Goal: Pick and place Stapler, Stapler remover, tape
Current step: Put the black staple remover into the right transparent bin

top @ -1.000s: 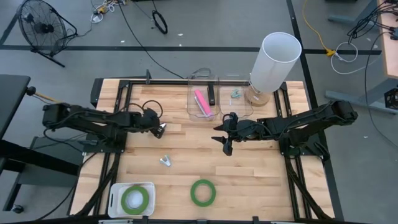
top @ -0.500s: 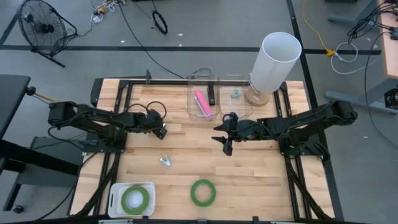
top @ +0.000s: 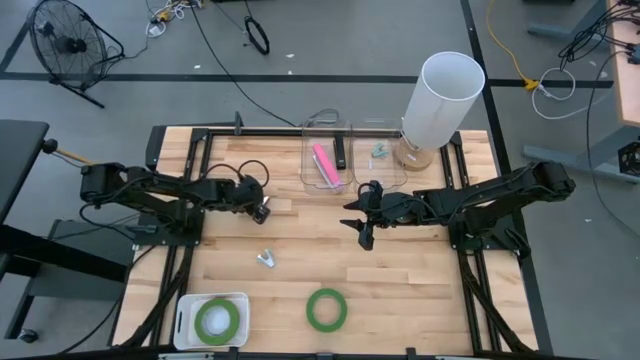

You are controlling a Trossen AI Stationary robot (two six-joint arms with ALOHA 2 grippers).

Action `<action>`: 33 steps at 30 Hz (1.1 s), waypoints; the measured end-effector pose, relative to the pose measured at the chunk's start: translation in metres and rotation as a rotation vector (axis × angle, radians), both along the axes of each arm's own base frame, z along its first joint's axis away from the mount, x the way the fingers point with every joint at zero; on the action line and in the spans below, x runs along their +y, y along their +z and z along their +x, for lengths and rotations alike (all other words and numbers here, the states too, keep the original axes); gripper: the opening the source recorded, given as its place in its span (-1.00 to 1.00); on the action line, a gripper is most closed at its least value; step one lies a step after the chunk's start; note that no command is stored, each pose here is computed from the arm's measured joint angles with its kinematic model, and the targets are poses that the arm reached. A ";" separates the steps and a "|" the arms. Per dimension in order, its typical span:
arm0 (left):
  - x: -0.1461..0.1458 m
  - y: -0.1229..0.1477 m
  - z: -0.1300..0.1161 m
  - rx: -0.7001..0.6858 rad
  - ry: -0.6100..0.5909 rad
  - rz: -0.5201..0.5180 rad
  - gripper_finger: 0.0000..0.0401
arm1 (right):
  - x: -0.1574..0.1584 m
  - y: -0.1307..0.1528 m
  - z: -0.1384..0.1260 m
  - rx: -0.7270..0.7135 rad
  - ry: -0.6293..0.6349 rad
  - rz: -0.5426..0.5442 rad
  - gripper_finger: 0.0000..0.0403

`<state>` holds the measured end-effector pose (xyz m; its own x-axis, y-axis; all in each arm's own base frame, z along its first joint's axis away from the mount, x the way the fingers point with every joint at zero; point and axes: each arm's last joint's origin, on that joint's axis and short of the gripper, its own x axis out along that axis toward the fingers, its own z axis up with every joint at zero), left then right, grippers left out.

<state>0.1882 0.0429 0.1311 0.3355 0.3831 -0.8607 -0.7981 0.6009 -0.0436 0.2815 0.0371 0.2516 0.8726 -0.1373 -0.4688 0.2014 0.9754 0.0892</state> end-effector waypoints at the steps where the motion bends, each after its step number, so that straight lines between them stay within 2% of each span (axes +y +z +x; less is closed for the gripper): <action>1: -0.001 0.000 0.001 -0.006 -0.015 -0.008 -0.75 | 0.000 0.000 0.000 0.000 0.000 0.000 0.00; 8: -0.010 0.009 0.009 -0.025 -0.137 -0.021 -0.75 | 0.000 0.000 0.000 0.000 0.000 0.000 0.00; 14: -0.028 0.041 0.034 -0.104 -0.295 0.006 -0.75 | 0.000 0.000 0.000 -0.002 -0.003 0.024 0.00; 20: -0.057 0.094 0.063 -0.277 -0.457 0.126 -0.75 | 0.005 0.002 0.000 -0.024 0.012 0.039 0.00; 25: -0.081 0.135 0.078 -0.452 -0.582 0.231 -0.75 | 0.019 0.012 0.003 -0.131 0.143 0.028 0.00; 28: -0.091 0.148 0.082 -0.528 -0.634 0.264 -0.75 | 0.028 0.019 0.004 -0.200 0.200 0.004 0.00; 33: -0.104 0.155 0.083 -0.595 -0.695 0.290 -0.75 | 0.033 0.026 0.004 -0.276 0.222 -0.051 0.00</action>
<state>0.2707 -0.0615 0.2860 0.9193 0.1053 -0.3792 -0.1544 0.9828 -0.1014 0.2858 0.0703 0.2777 0.9766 0.0531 -0.2083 -0.0413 0.9973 0.0609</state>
